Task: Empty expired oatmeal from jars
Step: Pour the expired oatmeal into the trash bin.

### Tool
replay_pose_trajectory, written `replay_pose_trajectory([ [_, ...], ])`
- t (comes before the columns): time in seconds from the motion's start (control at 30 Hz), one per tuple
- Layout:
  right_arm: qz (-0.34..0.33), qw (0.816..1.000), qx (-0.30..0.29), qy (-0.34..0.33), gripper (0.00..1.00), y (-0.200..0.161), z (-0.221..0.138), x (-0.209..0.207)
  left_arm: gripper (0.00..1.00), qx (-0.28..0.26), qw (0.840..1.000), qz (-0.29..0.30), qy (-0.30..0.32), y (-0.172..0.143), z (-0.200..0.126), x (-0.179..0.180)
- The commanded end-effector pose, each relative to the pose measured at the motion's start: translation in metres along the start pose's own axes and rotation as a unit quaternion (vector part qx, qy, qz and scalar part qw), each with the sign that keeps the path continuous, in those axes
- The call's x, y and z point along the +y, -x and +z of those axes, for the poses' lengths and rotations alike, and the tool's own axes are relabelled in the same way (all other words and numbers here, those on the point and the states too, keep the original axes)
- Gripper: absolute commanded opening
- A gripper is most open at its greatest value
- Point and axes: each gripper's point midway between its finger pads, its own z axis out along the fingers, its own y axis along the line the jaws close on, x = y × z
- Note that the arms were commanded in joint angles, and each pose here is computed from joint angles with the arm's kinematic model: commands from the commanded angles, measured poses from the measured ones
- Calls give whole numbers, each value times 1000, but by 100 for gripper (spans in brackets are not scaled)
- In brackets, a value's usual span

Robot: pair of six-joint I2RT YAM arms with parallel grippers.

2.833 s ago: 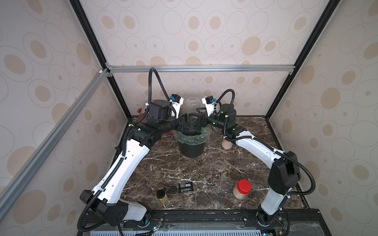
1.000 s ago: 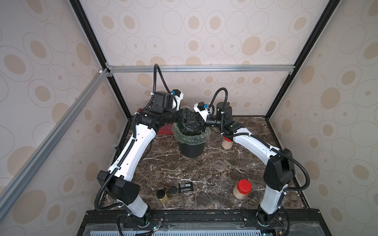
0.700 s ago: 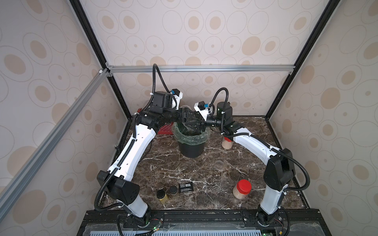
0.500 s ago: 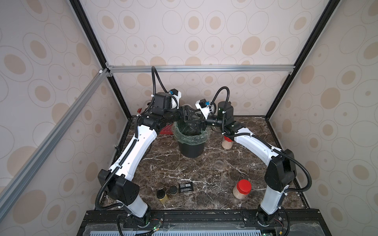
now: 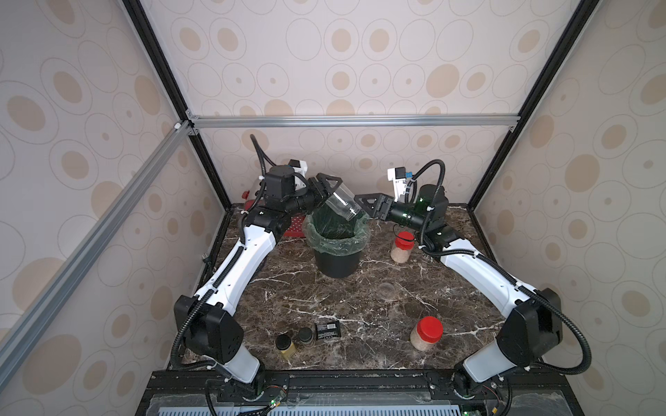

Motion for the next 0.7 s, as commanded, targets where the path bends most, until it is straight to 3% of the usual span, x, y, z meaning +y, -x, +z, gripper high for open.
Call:
replay_pose_trajectory([
  [0.0, 68, 996, 2, 58, 80, 5, 6, 15, 53, -55, 996, -37, -60, 30, -14, -27],
  [0.27, 69, 995, -31, 71, 99, 5, 16, 3, 53, -72, 993, -66, -72, 36, -18, -26],
  [0.67, 76, 991, -37, 108, 99, 2, 58, 8, 55, -73, 987, -97, -107, 34, -18, -28],
])
